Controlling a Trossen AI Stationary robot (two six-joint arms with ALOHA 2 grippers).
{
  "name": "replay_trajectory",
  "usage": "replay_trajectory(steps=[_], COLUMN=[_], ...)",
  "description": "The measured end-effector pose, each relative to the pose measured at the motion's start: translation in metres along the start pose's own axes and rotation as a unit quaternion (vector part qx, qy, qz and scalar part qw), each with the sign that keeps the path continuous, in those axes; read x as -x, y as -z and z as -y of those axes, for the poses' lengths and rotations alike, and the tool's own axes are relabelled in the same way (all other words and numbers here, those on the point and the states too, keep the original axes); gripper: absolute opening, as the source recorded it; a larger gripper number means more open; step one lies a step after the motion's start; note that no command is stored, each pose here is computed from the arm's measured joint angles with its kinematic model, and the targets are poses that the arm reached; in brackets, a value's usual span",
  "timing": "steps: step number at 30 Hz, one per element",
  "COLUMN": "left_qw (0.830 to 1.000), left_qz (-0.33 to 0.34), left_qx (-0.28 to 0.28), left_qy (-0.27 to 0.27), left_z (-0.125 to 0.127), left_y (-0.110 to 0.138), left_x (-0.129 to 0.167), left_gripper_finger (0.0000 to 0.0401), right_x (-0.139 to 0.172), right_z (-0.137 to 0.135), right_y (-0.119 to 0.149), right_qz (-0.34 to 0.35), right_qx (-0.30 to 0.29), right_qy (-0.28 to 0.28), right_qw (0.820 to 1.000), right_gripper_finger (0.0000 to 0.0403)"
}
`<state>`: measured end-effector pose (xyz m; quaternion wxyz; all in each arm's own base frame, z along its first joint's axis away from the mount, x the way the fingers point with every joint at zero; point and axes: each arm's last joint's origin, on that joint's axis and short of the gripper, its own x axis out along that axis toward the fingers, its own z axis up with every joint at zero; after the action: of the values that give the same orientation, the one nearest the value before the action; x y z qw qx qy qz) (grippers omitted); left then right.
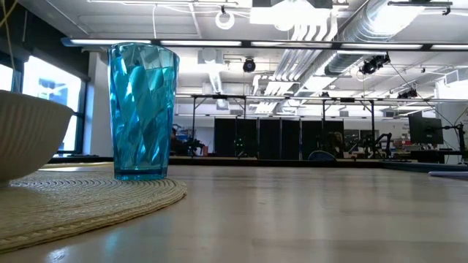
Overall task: Pick & Place Utensil
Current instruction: Put the blue fork into the white bowl
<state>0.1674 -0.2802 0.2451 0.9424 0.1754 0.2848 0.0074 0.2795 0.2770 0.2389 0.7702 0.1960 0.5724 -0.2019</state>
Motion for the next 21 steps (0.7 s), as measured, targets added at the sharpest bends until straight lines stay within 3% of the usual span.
replay_trajectory(steps=[3, 8, 16, 21], left_qw=[1.0, 1.0, 0.998, 0.997], left_qz=[0.0, -0.01, -0.047, -0.045], left_qx=[0.005, 0.017, 0.036, 0.049], left_qy=[-0.008, -0.01, 0.027, 0.04], left_z=[-0.003, -0.009, -0.014, -0.013], left_y=[-0.002, -0.006, -0.009, -0.011], left_x=[-0.005, -0.014, -0.025, -0.026], left_gripper_finger=[0.0111, 0.0111, 0.0111, 0.0111], right_x=[0.004, 0.012, 0.017, -0.004], right_z=[0.01, 0.019, 0.02, 0.032], right_y=[0.017, 0.041, 0.063, 0.081], right_qz=[-0.073, -0.137, -0.172, -0.22], right_qx=[-0.037, -0.081, -0.138, -0.134], right_qy=[0.055, 0.12, 0.148, 0.192], right_qw=[0.995, 0.98, 0.964, 0.947], right_gripper_finger=[0.0124, 0.0124, 0.0124, 0.0124])
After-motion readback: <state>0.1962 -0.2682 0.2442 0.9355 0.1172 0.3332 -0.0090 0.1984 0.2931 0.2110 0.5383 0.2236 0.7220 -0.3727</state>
